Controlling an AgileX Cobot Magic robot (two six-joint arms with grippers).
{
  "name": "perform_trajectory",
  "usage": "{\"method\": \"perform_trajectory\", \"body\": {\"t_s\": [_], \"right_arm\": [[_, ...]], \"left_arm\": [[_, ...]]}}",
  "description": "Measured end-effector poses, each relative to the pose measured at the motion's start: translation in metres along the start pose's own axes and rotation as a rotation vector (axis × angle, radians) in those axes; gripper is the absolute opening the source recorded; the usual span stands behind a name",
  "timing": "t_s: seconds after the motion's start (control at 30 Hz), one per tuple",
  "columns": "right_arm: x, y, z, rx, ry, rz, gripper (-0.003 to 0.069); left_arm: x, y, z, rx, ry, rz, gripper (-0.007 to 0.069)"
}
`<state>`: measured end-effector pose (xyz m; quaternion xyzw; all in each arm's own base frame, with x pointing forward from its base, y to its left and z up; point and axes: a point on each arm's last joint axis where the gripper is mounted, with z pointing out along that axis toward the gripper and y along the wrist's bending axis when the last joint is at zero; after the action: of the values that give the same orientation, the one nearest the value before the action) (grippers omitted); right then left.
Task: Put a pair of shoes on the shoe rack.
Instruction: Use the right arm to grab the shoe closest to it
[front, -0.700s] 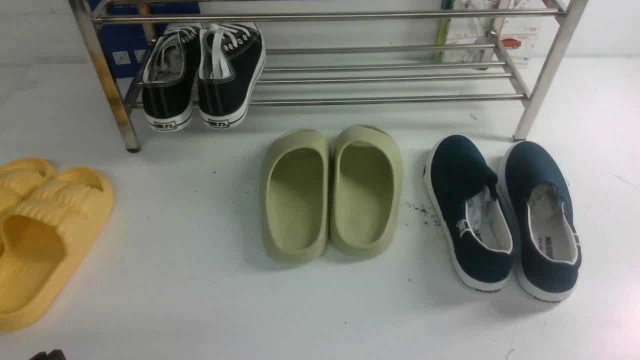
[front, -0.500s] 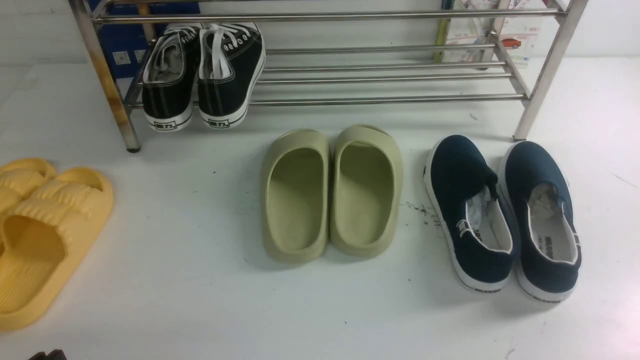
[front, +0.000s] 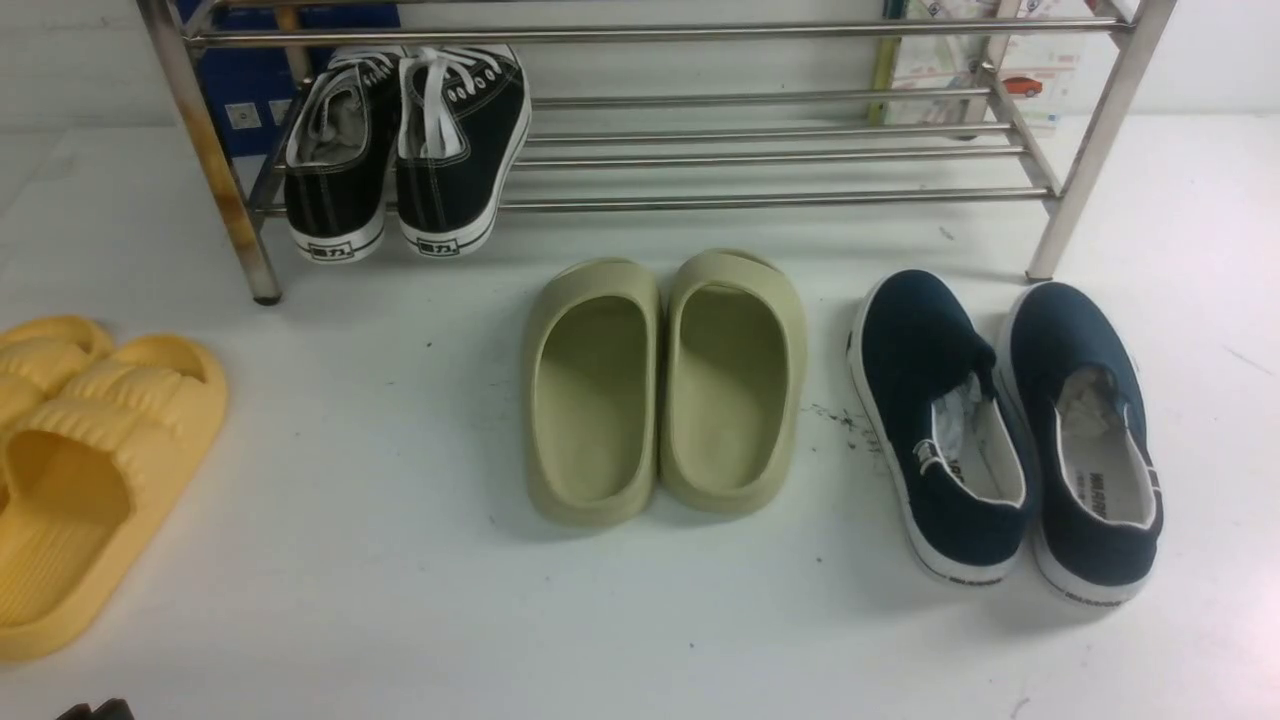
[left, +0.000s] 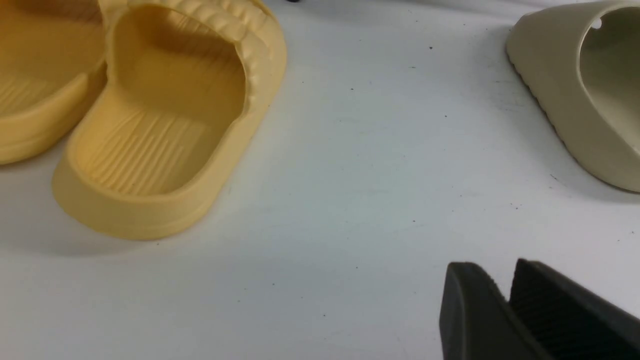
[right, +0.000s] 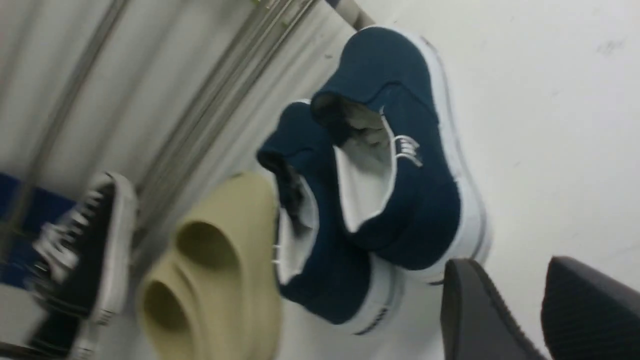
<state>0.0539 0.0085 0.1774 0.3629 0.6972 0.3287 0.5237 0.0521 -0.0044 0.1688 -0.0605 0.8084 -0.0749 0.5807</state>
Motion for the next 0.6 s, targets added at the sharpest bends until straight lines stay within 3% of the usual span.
{"method": "perform_trajectory", "body": {"t_s": [0.07,0.27,0.47,0.6], "right_arm": [[0.000,0.003,0.000,-0.033,0.001,0.139,0.0244],[-0.001,0.004,0.000,-0.044,-0.007,0.159,0.0246],[-0.002,0.004,0.000,-0.046,-0.025,0.041,0.0246],[-0.010,0.020,-0.007,-0.074,-0.030,-0.090,0.0223]], "left_arm": [[0.000,0.000,0.000,0.000,0.000,0.000,0.0138],[0.000,0.000,0.000,0.000,0.000,0.000,0.0145],[0.000,0.000,0.000,0.000,0.000,0.000,0.0151],[0.000,0.000,0.000,0.000,0.000,0.000,0.0155]]}}
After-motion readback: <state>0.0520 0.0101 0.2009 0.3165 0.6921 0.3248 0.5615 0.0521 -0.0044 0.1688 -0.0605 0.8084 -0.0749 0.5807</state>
